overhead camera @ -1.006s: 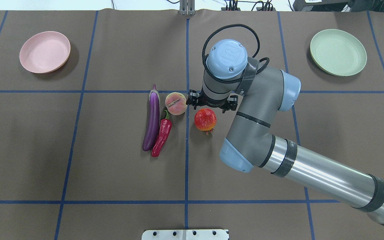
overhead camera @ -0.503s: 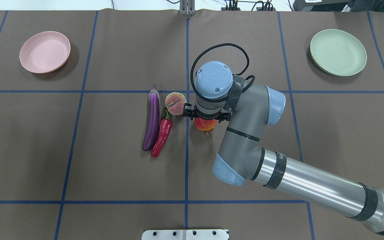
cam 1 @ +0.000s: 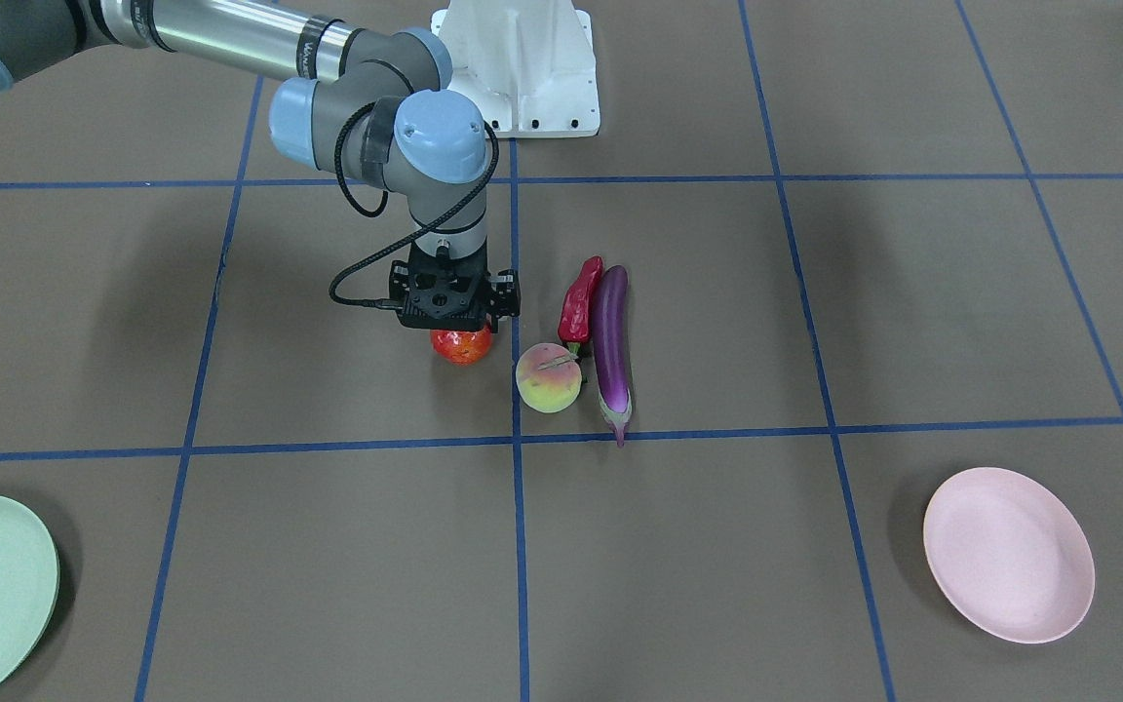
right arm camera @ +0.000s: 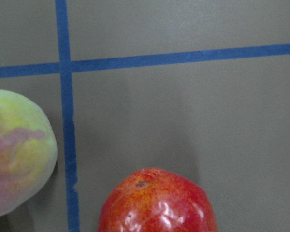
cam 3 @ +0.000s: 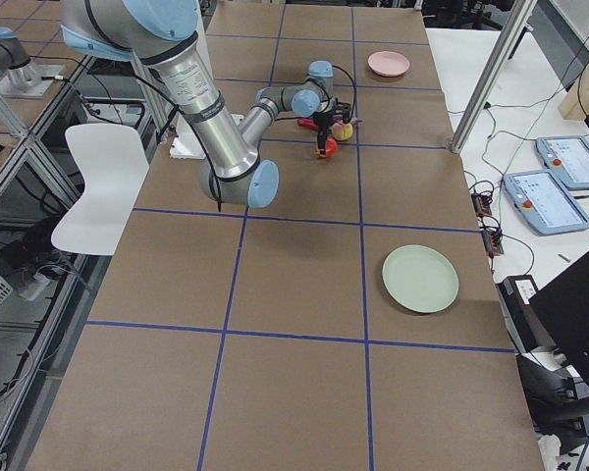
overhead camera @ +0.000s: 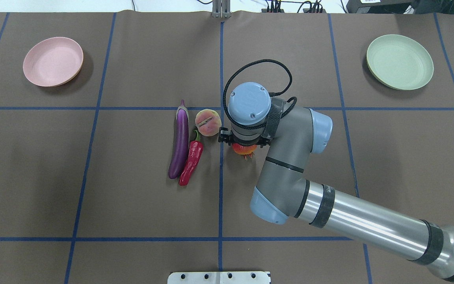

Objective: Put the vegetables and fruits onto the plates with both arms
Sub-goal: 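Lower the right gripper and grasp the red pomegranate, then carry the pomegranate to the green plate with right gripper while left arm moves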

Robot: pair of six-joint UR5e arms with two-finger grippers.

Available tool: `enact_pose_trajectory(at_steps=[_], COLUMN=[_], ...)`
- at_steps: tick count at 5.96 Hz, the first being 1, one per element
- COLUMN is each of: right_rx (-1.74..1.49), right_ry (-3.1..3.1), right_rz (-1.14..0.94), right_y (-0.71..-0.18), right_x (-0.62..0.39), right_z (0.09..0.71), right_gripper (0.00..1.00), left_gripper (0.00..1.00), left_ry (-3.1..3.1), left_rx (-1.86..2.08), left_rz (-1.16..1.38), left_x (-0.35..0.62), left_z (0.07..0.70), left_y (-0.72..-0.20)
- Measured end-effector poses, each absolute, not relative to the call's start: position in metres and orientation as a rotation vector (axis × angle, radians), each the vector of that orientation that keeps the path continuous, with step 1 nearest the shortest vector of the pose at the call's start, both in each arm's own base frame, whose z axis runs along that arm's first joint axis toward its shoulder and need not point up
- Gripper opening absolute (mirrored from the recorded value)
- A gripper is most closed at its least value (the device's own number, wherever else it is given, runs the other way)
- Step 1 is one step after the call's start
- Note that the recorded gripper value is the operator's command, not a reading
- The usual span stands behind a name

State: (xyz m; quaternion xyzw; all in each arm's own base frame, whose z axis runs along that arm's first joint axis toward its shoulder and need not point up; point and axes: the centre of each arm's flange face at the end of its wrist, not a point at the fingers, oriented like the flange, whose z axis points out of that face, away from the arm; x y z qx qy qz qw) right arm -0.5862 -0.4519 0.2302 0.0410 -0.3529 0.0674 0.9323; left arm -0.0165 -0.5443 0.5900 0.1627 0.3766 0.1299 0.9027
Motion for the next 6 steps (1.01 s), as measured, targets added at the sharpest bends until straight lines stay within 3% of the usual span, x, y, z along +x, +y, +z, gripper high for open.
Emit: enact_pose_trajectory(at_steps=[1, 2, 4, 6], right_rx=[0.095, 0.103, 0.144, 0.176], right_ry=[-0.714, -0.709, -0.724, -0.754], right_rz=[0.133, 0.124, 0.132, 0.105], right_y=[-0.451, -0.451, -0.475, -0.534], right_x=[-0.590, -0.591, -0.561, -0.479], right_z=[0.233, 0.235, 0.225, 0.226], right_gripper=[0.27, 0.00, 0.00, 0.00], left_gripper=[1.00, 1.00, 1.00, 1.00], left_ry=[0.779, 0.779, 0.779, 0.782], left_rx=[0.336, 0.336, 0.337, 0.346], left_rz=[0.269, 0.268, 0.269, 0.260], left_x=[-0.016, -0.016, -0.016, -0.014], left_z=[0.590, 0.590, 0.589, 0.579], left_y=[-0.544, -0.544, -0.544, -0.552])
